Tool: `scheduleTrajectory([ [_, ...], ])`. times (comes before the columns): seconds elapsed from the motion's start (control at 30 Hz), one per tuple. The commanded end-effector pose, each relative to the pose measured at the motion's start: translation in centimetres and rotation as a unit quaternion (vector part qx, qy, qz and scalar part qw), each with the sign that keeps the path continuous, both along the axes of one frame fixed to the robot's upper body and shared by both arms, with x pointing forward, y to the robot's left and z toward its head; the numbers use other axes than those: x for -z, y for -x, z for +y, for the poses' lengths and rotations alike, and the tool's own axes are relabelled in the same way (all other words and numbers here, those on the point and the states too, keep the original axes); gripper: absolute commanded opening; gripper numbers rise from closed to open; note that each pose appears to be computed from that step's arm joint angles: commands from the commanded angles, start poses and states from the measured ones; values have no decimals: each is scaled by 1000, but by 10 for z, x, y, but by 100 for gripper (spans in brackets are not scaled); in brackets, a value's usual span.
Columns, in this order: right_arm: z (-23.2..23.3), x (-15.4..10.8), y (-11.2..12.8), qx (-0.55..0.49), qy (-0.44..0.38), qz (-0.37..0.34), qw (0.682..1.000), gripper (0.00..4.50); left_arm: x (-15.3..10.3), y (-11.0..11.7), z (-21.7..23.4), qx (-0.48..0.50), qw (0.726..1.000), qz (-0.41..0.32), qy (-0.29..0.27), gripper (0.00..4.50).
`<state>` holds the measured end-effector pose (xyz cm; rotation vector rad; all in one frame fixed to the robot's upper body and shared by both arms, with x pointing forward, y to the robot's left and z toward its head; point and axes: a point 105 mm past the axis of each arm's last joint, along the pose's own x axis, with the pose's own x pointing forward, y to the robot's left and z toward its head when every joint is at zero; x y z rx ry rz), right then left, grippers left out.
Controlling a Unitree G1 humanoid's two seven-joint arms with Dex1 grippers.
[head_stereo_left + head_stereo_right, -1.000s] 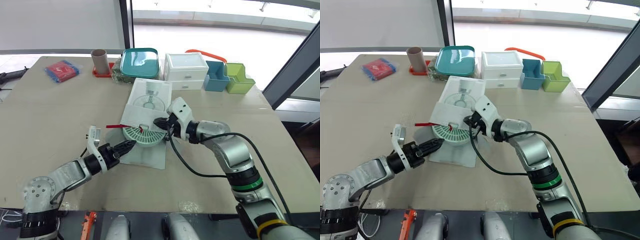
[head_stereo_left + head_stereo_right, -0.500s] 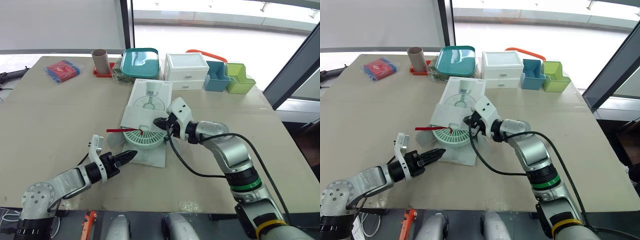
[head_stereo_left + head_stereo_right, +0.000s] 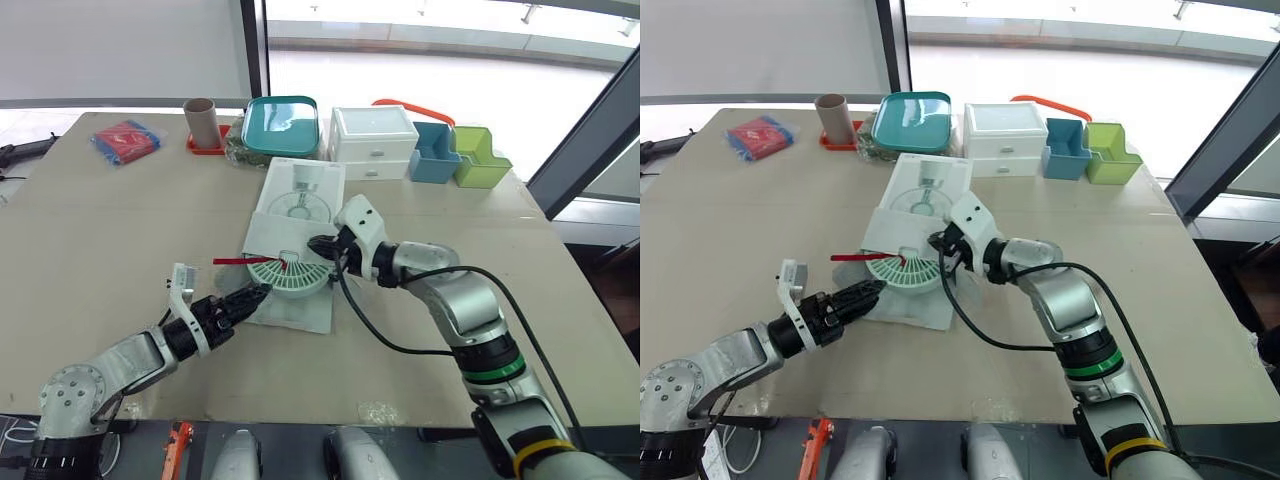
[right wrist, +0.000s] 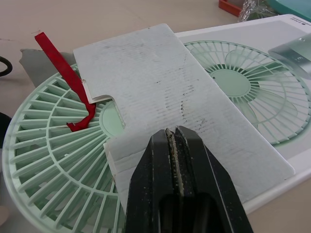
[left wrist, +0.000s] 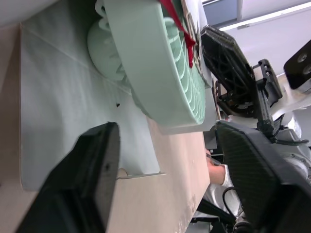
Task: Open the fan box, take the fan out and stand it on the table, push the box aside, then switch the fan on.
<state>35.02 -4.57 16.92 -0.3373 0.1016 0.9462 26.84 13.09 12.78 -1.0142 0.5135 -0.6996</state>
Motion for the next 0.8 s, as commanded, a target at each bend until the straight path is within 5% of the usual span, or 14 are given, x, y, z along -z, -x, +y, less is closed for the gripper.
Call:
scheduleTrajectory([
  [0.03, -2, 11, 0, 4, 17, 16, 1000, 0, -9, -3, 1, -3, 1000, -8, 21, 444],
  [0.53, -8, 9, 0, 10, 24, 14, 1000, 0, 12, -30, -22, -8, 999, 19, 33, 444],
  [0.63, -11, 9, 0, 14, 26, 14, 999, 0, 8, -29, -22, -8, 999, 12, 49, 379],
  [0.67, -11, 9, 0, 14, 26, 13, 999, 0, 8, -28, -22, -9, 999, 13, 51, 324],
  [0.73, -11, 8, 0, 14, 25, 14, 999, 0, 8, -28, -22, -10, 999, 13, 46, 307],
  [0.8, -10, 7, -1, 15, 24, 13, 1000, 0, 8, -27, -22, -9, 999, 13, 47, 231],
])
